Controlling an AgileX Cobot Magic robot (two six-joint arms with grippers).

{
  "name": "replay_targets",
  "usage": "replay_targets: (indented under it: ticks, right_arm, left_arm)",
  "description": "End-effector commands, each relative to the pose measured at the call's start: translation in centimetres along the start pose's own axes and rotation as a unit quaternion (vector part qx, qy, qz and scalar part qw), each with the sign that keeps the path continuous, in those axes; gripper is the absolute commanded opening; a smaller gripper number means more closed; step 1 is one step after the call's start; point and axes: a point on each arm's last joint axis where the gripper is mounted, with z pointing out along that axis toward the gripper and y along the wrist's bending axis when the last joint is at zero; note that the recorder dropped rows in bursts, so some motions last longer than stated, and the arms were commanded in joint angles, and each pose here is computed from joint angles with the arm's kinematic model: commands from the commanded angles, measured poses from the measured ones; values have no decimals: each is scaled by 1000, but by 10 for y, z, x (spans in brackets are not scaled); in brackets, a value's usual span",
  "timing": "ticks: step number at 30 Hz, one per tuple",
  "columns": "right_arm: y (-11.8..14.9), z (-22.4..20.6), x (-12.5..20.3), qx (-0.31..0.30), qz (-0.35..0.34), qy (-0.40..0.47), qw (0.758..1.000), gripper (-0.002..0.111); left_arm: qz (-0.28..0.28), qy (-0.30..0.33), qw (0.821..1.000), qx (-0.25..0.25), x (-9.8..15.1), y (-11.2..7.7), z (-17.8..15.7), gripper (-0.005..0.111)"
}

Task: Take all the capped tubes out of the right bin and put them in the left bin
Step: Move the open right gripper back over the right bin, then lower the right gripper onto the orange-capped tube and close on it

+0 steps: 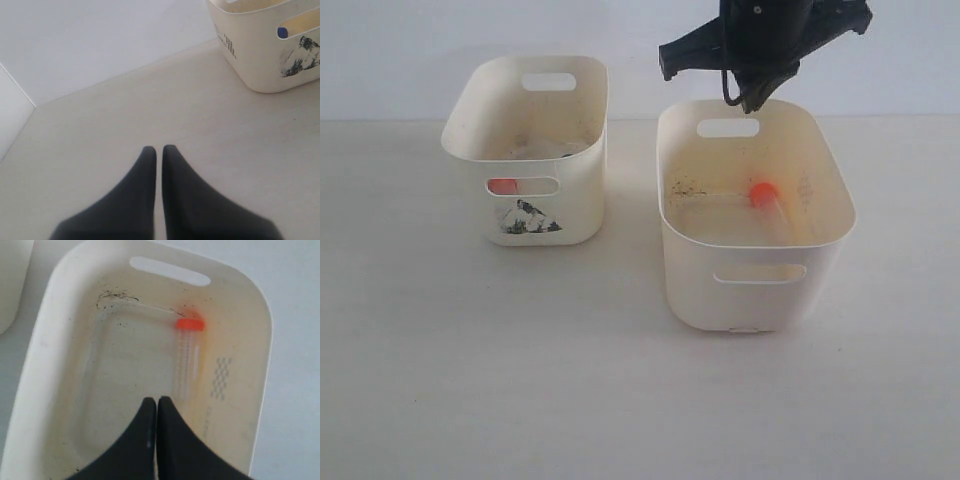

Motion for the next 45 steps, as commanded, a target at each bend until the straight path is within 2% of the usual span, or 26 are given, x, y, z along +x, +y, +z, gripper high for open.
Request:
replay_targets:
  ticks: [1,4,10,16,24,34,45]
  right_arm:
    - [-3,11,0,6,29,13,999,0]
    - [-1,31,1,4,53,40,998,0]
    - [9,70,5,4,48,87,995,0]
    - [8,98,9,10,47,118,992,0]
    - [-13,105,7,-29,77,140,987,0]
    - [-4,104,8,-30,68,140,987,0]
    - [1,135,16,-19,66,173,983,0]
  left_arm:
    - [-6,-5,1000,2,-2,0,0,4]
    - [-6,-5,1000,2,-2,0,0,4]
    - [-6,-5,1000,2,-2,0,0,4]
    - [-6,-5,1000,2,-2,0,0,4]
    - [-6,-5,1000,2,-2,0,0,4]
    - [-6,-5,1000,2,-2,0,0,4]
    - [-6,-5,1000,2,-2,0,0,4]
